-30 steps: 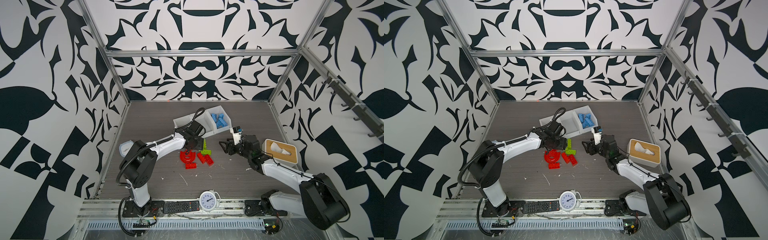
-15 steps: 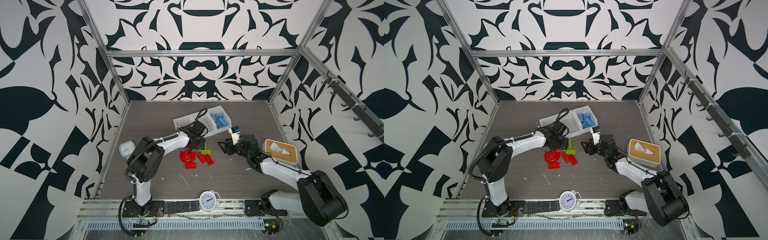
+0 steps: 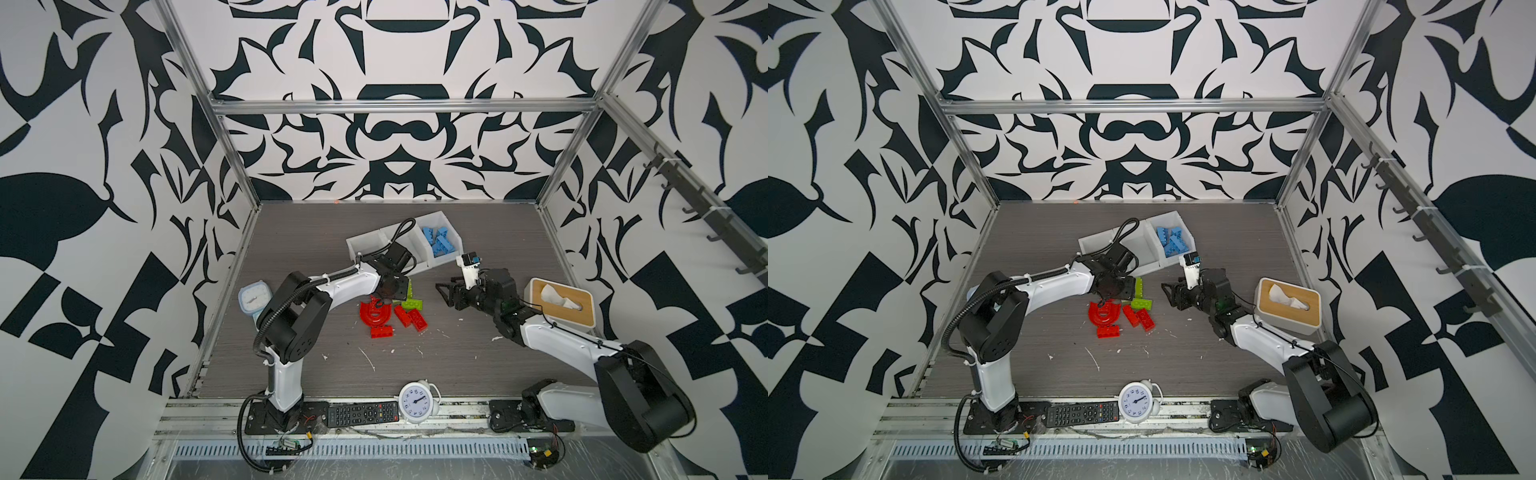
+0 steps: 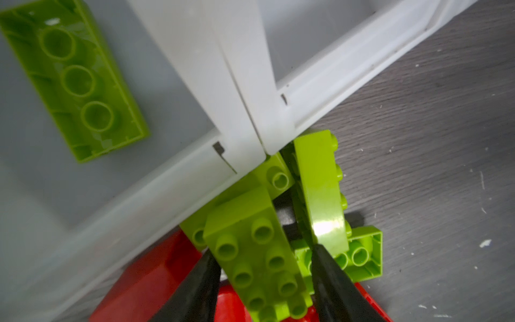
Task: Sort the legos into containers by color
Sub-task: 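Lower the left gripper onto an upright lime-green brick and grasp it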
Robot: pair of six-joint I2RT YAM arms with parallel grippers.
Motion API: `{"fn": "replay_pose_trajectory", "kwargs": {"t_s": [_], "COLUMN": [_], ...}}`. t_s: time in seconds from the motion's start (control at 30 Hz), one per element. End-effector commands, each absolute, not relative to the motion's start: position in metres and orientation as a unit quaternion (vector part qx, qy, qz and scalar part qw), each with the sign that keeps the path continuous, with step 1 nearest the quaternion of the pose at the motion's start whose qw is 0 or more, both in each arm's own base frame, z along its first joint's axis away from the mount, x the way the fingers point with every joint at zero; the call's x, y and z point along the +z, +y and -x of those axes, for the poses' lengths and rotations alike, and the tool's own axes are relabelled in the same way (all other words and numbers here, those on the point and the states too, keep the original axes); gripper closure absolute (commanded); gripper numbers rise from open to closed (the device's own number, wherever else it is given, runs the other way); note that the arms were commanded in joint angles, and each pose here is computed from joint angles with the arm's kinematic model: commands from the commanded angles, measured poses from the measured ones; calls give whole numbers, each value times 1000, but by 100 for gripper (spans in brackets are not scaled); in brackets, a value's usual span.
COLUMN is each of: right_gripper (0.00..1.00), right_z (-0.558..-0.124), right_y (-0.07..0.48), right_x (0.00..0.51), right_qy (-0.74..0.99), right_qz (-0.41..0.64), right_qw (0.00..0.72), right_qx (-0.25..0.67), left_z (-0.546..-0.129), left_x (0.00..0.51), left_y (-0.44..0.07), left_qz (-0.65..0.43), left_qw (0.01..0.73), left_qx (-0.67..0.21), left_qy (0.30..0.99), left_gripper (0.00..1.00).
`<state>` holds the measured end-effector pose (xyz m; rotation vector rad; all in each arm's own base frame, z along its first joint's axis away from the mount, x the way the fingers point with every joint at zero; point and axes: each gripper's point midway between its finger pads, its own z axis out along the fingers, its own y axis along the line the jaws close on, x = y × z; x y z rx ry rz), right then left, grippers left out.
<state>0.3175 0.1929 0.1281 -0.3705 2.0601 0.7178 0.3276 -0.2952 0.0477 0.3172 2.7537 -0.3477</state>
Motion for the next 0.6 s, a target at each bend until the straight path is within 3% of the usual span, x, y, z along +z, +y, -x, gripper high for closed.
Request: {"fn": "replay_pose_trajectory", "kwargs": {"t_s": [0.0, 0.57], "right_gripper": [33, 33], "right_z": [-324, -325], "right_y": [201, 202], "right_x": [146, 144], "right_qy": [819, 821], "right_qz": [161, 164], "right_qw": [463, 458], "right_qx": [299, 297], "left_z": [-327, -329], "left_x": [50, 50], "left_y": [-289, -284], "left_qz": [-113, -117], "left_qw": [172, 170], "left_qx": [-110, -97], "left_qy": [972, 974], "left_gripper": [47, 60]}}
